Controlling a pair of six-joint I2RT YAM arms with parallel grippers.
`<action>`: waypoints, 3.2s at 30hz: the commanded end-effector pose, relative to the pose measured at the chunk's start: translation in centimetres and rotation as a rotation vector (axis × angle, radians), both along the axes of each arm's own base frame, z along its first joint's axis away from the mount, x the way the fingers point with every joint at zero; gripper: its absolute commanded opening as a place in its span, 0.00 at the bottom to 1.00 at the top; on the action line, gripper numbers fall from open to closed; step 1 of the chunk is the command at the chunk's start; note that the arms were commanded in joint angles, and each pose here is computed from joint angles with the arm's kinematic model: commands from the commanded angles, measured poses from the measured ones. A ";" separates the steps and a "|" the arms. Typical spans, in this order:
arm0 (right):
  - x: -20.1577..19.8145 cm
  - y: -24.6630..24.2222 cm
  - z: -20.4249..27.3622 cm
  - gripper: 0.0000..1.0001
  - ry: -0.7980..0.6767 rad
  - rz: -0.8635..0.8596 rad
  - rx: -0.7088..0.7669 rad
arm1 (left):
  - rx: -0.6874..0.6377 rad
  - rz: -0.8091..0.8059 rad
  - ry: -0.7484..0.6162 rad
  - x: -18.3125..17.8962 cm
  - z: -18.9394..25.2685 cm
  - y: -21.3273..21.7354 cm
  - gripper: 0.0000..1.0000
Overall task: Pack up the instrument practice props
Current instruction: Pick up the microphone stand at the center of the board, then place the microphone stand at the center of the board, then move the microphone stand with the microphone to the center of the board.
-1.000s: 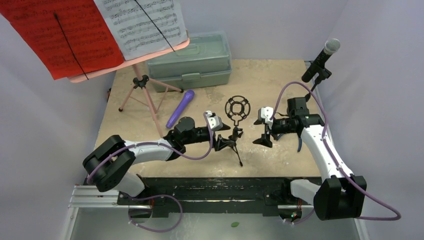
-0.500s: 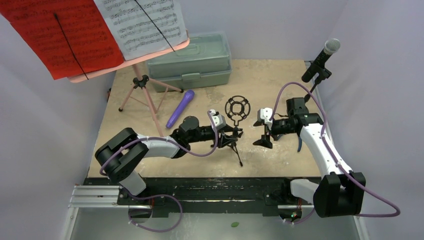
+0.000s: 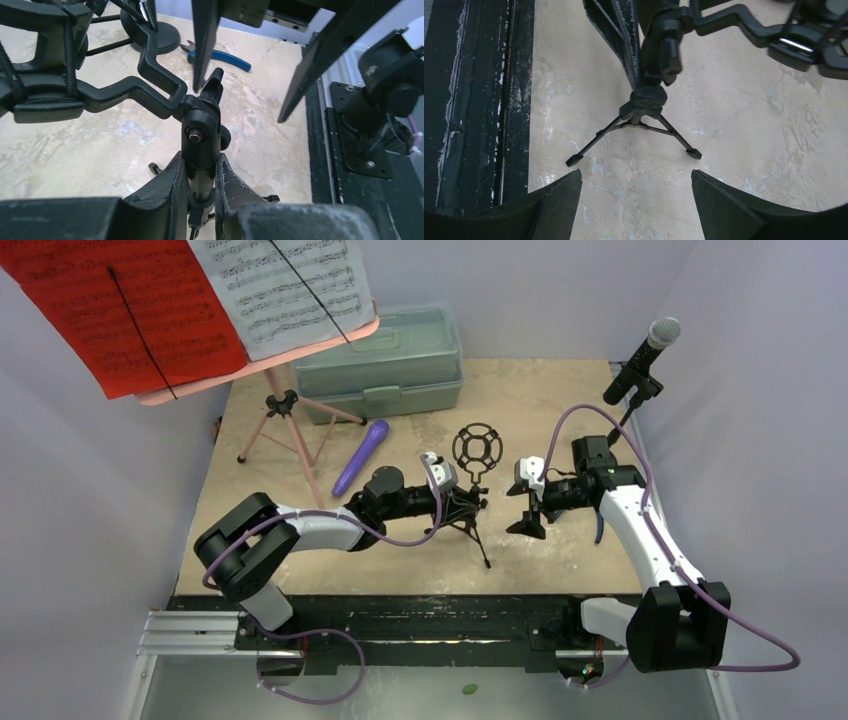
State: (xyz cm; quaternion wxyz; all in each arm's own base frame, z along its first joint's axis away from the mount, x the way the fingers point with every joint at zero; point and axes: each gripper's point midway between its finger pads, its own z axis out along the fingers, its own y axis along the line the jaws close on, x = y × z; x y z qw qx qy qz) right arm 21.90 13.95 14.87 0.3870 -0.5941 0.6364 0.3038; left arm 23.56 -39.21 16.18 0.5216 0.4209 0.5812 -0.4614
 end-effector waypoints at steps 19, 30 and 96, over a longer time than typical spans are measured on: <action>8.6 -3.6 7.0 0.83 -0.097 -0.545 -0.014 | -0.214 0.396 -0.218 20.8 9.4 -5.3 0.00; 9.0 -3.1 7.0 0.83 -0.087 -0.563 -0.008 | -0.232 0.570 -0.305 29.8 8.2 -7.3 0.00; 5.5 -6.8 8.6 0.86 -0.073 -0.555 0.107 | -0.015 0.495 0.236 6.4 3.0 9.6 0.86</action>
